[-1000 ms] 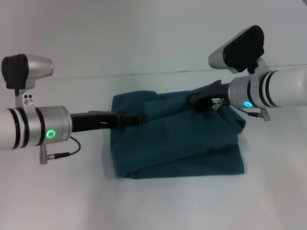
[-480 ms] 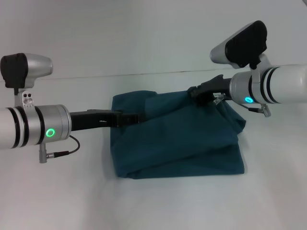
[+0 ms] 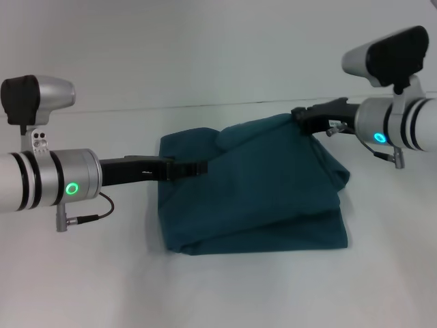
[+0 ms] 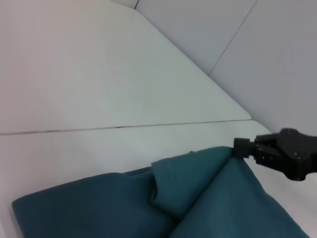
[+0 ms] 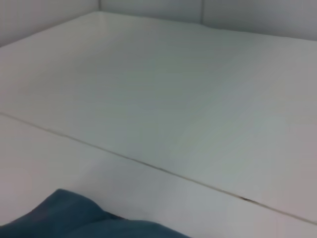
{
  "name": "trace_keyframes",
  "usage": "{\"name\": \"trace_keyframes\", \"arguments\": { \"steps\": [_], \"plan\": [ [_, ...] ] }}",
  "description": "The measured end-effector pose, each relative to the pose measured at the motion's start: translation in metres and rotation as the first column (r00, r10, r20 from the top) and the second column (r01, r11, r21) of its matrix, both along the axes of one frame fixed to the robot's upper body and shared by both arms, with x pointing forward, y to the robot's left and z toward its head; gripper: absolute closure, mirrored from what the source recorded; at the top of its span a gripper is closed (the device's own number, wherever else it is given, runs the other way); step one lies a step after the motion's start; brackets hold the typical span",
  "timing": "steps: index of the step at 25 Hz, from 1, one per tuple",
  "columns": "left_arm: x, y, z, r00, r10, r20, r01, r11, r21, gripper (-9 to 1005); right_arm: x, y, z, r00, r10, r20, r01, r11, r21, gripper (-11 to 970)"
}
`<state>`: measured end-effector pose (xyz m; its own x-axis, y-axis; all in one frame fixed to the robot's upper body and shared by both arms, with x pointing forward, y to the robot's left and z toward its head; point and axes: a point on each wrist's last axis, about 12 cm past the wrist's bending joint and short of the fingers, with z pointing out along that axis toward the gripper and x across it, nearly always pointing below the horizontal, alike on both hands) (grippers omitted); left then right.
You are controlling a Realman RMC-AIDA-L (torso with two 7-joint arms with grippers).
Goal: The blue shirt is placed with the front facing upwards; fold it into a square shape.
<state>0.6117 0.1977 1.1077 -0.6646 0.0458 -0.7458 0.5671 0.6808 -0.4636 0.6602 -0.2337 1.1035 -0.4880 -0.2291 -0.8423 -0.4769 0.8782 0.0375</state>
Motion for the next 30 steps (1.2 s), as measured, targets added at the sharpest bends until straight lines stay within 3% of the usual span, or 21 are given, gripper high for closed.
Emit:
{"name": "trace_keyframes", "arguments": {
  "steps": [16, 25, 30],
  "plan": [
    [0.001, 0.0, 0.002, 1.0, -0.008, 0.015, 0.008, 1.0, 0.007, 153, -0.026, -0.033, -0.025, 0.988, -0.138, -0.063, 0.146, 0.978, 0.152, 921],
    [0.003, -0.002, 0.003, 0.999, -0.018, 0.028, 0.017, 1.0, 0.013, 153, -0.018, -0.039, 0.0, 0.991, -0.135, 0.004, 0.131, 0.97, 0.206, 904],
    [0.003, -0.003, 0.003, 0.999, -0.018, 0.029, 0.017, 1.0, 0.013, 153, -0.003, -0.029, 0.02, 0.995, -0.096, 0.004, 0.092, 0.966, 0.243, 691]
  ]
}}
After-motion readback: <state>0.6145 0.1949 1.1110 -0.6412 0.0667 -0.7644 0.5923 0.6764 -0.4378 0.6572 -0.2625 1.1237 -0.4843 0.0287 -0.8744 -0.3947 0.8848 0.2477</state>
